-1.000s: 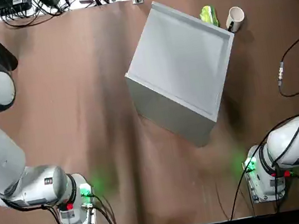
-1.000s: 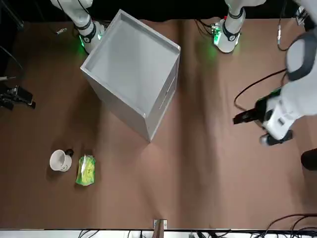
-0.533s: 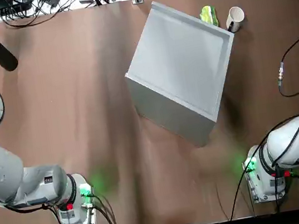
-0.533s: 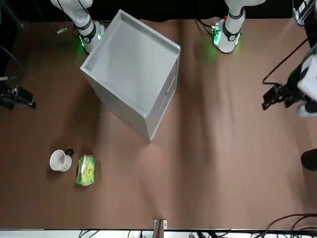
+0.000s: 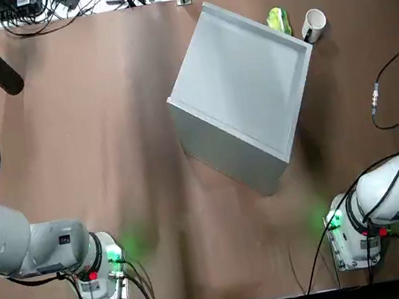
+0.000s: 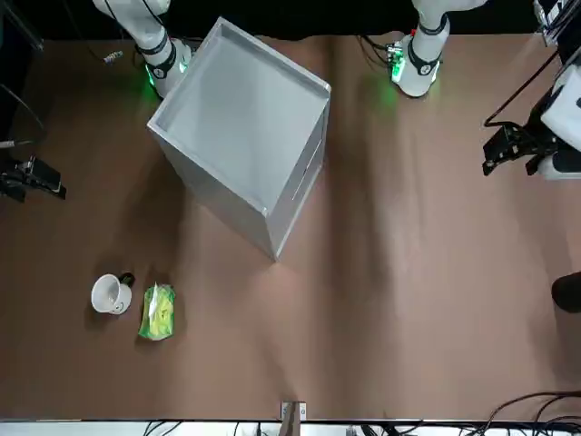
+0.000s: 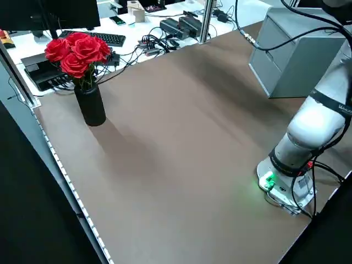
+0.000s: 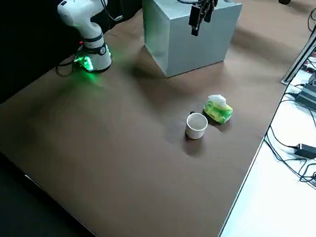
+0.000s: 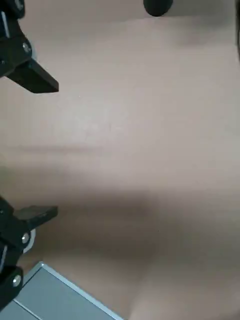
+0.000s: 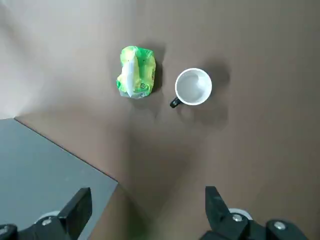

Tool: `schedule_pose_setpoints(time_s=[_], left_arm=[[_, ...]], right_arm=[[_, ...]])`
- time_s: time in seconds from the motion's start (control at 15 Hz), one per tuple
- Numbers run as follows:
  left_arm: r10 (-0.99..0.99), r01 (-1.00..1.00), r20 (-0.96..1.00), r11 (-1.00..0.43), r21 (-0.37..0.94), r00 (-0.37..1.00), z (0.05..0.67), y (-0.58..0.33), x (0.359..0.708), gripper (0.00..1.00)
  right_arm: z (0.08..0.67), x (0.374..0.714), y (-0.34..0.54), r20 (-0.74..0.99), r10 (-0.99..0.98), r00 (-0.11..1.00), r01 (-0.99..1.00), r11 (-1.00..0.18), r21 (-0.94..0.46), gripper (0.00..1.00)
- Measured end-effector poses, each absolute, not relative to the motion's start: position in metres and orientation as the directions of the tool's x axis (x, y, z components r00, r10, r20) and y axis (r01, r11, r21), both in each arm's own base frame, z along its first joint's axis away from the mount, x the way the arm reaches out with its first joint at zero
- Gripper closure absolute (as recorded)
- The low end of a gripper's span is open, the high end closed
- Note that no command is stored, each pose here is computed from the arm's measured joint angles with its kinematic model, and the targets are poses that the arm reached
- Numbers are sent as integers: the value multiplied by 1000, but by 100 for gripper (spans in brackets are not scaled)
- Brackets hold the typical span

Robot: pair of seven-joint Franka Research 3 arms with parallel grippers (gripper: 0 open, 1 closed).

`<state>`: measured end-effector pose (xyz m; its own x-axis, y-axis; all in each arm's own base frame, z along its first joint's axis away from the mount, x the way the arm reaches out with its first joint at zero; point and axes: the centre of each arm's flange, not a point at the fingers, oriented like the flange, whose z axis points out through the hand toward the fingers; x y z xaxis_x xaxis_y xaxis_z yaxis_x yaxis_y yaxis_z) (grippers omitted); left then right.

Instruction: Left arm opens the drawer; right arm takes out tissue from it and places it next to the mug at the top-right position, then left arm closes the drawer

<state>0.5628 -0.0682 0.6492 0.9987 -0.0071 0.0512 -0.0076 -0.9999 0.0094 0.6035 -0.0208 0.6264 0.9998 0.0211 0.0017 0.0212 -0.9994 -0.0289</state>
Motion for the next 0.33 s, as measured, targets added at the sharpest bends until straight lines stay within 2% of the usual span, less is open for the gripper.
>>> schedule_pose_setpoints(time_s=[0.33], left_arm=[[0, 0, 40, -1000, 6, 999, 643, -64, 559, 0]], right_arm=[[626, 603, -21, 2, 21, 1000, 21, -999, -29, 0]])
